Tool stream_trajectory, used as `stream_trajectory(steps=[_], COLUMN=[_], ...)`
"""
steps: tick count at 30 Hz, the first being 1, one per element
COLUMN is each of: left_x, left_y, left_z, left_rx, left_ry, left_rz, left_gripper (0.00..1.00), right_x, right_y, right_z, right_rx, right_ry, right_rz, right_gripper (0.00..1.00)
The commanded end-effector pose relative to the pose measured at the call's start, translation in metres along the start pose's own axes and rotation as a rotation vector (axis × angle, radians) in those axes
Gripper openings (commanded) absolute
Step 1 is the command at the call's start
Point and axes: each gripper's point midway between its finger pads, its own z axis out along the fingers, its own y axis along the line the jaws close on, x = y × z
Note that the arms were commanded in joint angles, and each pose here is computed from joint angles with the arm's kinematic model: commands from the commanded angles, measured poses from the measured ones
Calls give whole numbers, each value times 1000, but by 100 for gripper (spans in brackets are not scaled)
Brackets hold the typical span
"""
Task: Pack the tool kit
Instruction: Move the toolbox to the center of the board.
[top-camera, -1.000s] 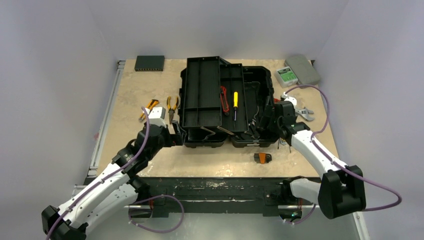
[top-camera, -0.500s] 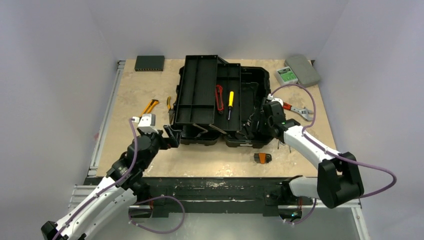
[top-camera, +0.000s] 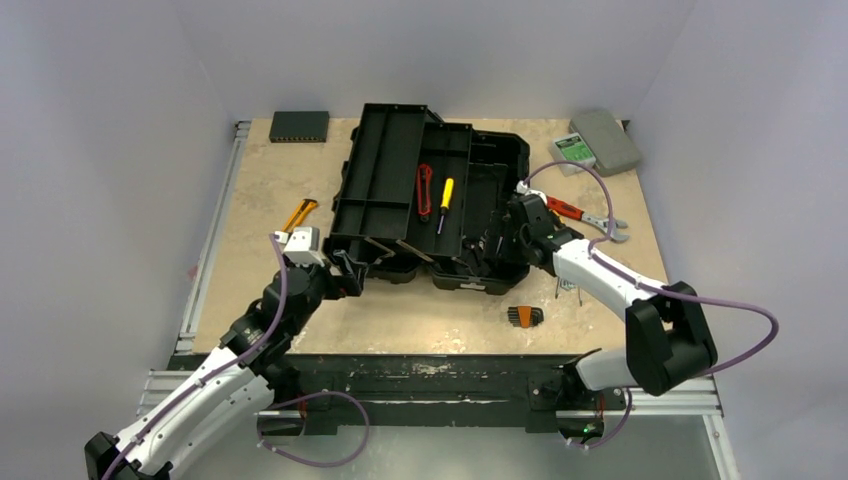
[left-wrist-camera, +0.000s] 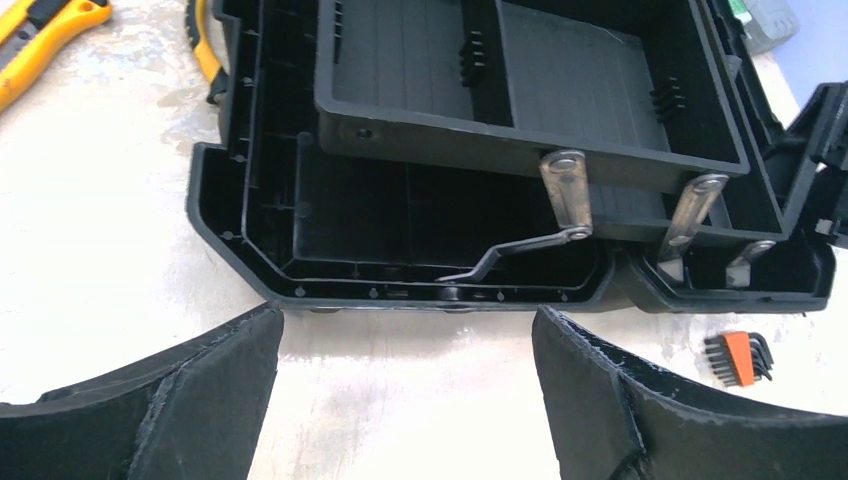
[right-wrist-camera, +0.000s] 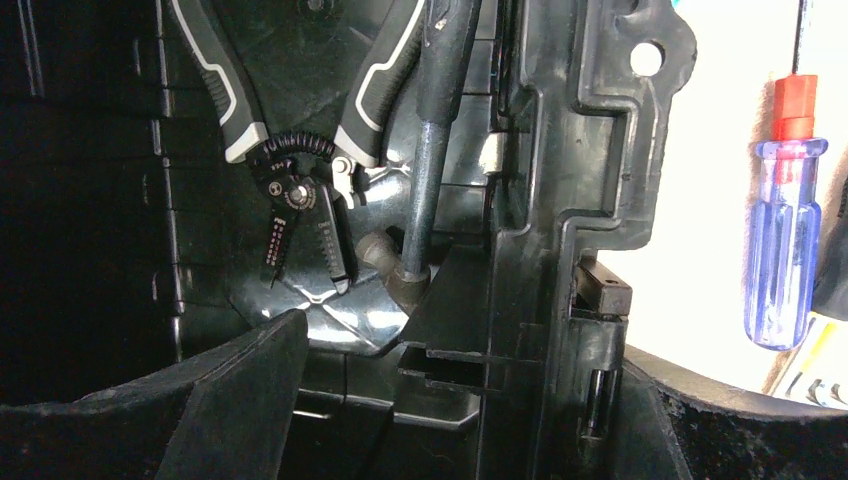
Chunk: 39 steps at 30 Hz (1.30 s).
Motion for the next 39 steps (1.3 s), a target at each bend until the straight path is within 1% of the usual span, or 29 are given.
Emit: stream_trajectory(steps=[1, 3, 9, 12, 21, 27, 31, 34, 39], left_x=[-9, -9, -8, -9, -8, -7, -7, -8, -6], left_y=[-20, -23, -30, -32, -36, -42, -46, -48, -49], left_z=[3, 3, 2, 2, 2, 2, 0, -1, 0], left_rx=[106, 128, 168, 177, 208, 238, 259, 274, 279], left_ry=[-40, -44, -48, -49, -48, -38, -39, -41, -36], left_rz=[6, 8, 15, 18, 40, 47, 47, 44, 45], left_gripper=[91, 91, 90, 90, 90, 90, 90, 90, 90], right_x=[-40, -38, -45, -48, -59, -72, -80, -90, -92], right_y=[65, 67, 75, 80, 96, 97, 72, 49, -10], right_z=[-14, -14, -18, -12, 10, -5, -26, -51, -82], right_rx=[-246, -252, -285, -282, -297, -291, -180, -100, 121], right_ry=[-85, -62, -71, -45, -21, -56, -117, -200, -261], right_rz=[-17, -51, -88, -106, -122, -109, -48, -2, 123], right_gripper=[86, 86, 87, 86, 85, 86, 92, 97, 99])
